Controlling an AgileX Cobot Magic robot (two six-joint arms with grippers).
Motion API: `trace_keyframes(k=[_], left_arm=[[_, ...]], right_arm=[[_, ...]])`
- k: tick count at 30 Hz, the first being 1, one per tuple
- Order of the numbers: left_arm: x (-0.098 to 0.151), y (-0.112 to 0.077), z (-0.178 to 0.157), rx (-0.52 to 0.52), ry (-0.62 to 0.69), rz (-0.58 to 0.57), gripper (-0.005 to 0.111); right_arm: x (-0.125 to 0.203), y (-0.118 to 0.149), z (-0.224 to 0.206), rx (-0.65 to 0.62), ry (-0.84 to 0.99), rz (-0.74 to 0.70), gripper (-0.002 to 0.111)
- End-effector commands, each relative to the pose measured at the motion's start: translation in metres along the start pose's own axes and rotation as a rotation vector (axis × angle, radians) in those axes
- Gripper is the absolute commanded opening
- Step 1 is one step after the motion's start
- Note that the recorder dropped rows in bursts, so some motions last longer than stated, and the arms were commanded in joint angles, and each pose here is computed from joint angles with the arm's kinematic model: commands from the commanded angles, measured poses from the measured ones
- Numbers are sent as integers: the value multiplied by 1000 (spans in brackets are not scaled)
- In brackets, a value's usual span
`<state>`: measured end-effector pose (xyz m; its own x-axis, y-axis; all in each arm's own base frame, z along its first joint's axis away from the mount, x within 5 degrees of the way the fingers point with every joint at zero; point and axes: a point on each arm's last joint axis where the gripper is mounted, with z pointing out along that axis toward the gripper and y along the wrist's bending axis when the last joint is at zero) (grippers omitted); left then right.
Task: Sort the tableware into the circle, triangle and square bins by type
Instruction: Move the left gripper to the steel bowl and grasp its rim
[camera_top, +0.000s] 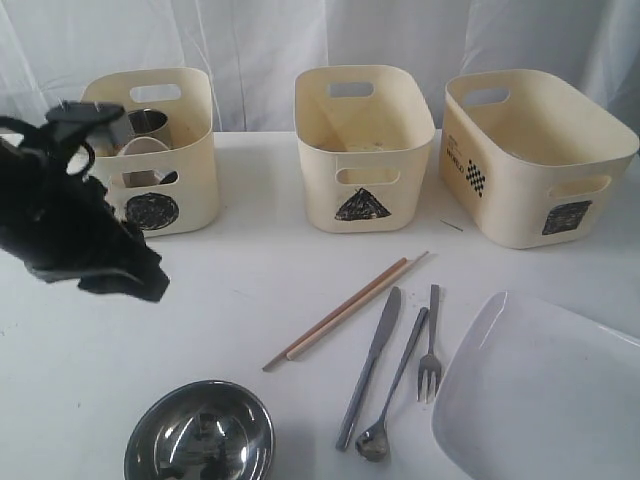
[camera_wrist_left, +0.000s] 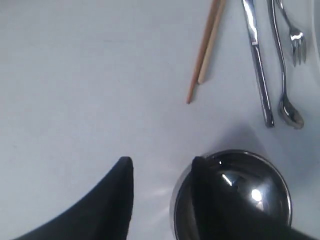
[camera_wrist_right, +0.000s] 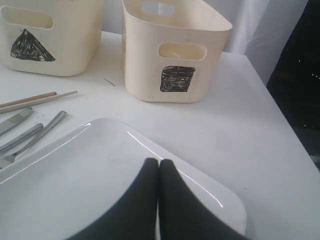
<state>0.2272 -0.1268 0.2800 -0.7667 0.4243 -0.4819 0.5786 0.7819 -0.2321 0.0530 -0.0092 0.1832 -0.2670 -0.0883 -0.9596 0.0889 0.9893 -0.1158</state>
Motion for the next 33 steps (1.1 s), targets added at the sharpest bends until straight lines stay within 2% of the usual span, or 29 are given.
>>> trace_keyframes(k=[1,3,7,14,19,25,33], left_arm=[[26,-11,20,48,76,46,54],[33,-12,24,58,100,35,60],[36,-13,25,74,116,24,61],[38,-23,23,195,135,82,63],[38,-21,28,187,156,97,72],[41,-12,39,133,214,141,72],[44,-3,58,118,291,144,72]], right_arm=[[1,0,0,2,-5,-3,0],[1,0,0,2,-5,-3,0],[1,0,0,2,-5,-3,0],[1,0,0,2,-3,-3,0],[1,0,0,2,-3,-3,0],[1,0,0,2,-3,-3,0],[1,0,0,2,-3,-3,0]])
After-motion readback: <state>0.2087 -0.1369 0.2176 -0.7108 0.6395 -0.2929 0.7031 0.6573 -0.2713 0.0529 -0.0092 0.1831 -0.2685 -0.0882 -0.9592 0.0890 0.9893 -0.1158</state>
